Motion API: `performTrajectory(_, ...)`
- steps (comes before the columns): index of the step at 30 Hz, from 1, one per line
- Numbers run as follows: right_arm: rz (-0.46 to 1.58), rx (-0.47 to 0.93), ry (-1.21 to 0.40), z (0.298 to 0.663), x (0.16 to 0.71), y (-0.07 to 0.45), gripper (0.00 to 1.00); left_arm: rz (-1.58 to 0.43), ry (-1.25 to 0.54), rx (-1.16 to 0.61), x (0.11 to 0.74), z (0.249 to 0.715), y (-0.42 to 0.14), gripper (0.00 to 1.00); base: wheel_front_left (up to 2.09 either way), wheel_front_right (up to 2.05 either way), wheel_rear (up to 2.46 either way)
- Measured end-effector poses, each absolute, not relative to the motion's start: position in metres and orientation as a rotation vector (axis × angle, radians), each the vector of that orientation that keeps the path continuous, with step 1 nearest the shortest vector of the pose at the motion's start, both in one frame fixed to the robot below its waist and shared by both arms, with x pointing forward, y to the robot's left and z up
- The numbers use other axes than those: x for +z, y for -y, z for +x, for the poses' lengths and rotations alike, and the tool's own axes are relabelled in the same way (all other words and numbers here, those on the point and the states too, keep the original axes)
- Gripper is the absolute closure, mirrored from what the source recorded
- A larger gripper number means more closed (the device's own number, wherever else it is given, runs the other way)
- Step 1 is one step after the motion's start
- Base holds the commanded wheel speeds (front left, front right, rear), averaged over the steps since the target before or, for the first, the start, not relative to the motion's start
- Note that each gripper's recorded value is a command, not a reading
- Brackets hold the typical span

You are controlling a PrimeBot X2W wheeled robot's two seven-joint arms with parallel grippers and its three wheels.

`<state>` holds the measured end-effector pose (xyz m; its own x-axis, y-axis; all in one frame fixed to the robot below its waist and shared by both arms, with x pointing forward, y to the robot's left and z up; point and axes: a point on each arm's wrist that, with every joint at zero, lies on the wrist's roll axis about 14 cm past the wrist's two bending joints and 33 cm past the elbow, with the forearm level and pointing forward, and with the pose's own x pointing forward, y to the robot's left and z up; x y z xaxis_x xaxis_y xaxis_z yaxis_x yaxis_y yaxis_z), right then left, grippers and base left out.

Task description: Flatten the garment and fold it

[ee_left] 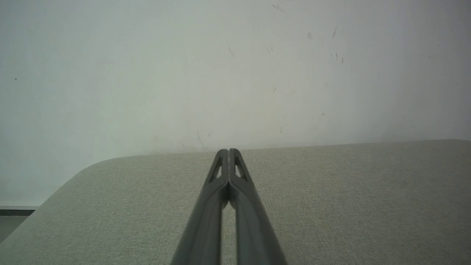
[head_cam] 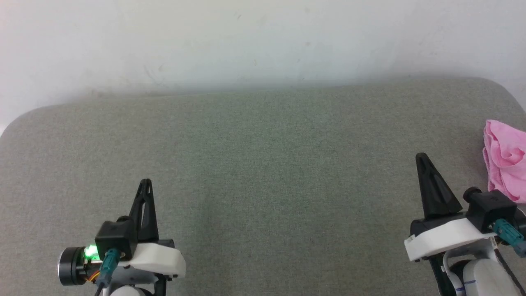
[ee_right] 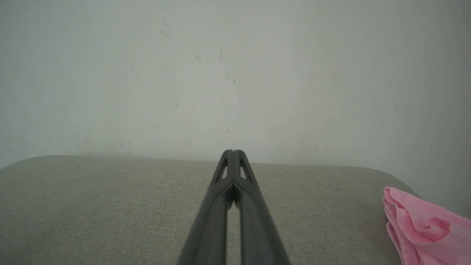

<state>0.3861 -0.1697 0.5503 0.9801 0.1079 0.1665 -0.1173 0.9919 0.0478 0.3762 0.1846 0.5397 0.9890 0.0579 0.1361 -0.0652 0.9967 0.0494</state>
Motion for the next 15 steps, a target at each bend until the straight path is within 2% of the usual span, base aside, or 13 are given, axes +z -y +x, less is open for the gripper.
performTrajectory(15,0.039,0.119,0.132,0.3835,0.5457,0.1674,1.00,0.047,0.111,0.051,0.5374,0.3759,-0.1828,1.00,0.00,0.00,0.00)
